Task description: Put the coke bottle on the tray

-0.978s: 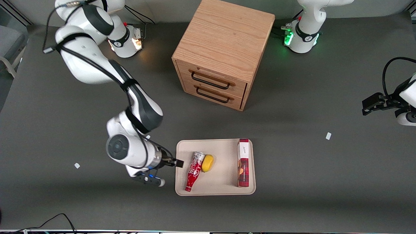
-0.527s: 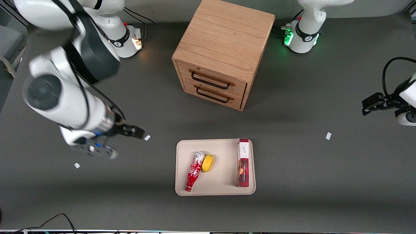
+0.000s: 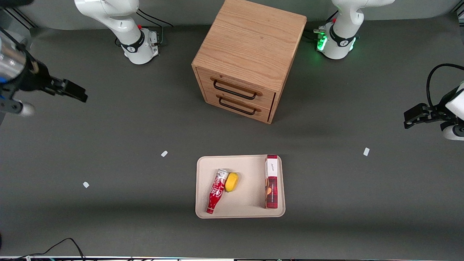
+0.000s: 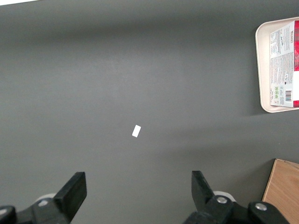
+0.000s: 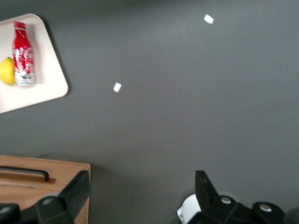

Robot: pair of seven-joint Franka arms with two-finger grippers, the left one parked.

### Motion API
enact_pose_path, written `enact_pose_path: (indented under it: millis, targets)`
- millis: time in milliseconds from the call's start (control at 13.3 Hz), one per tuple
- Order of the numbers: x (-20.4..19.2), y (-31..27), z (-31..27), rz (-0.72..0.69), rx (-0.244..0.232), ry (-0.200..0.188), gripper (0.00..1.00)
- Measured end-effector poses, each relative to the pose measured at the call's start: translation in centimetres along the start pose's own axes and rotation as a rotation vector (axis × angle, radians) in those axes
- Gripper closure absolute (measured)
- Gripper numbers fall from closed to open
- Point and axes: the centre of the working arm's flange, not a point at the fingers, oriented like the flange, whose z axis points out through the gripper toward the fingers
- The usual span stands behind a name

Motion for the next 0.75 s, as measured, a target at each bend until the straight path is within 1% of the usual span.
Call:
enact_pose_path:
  millis: [151,376,602,753]
  targets:
    - [-2.8,1.4,1.8,0.011,0.010,0.033,0.00]
    - [-4.9,2.4,4.5,0.015,0.014,0.045,0.00]
    - [-4.7,2.9,3.8,0.023,0.027,0.061,0.00]
    - [-3.8,3.1,2.7,0.030,0.033,0.058,0.00]
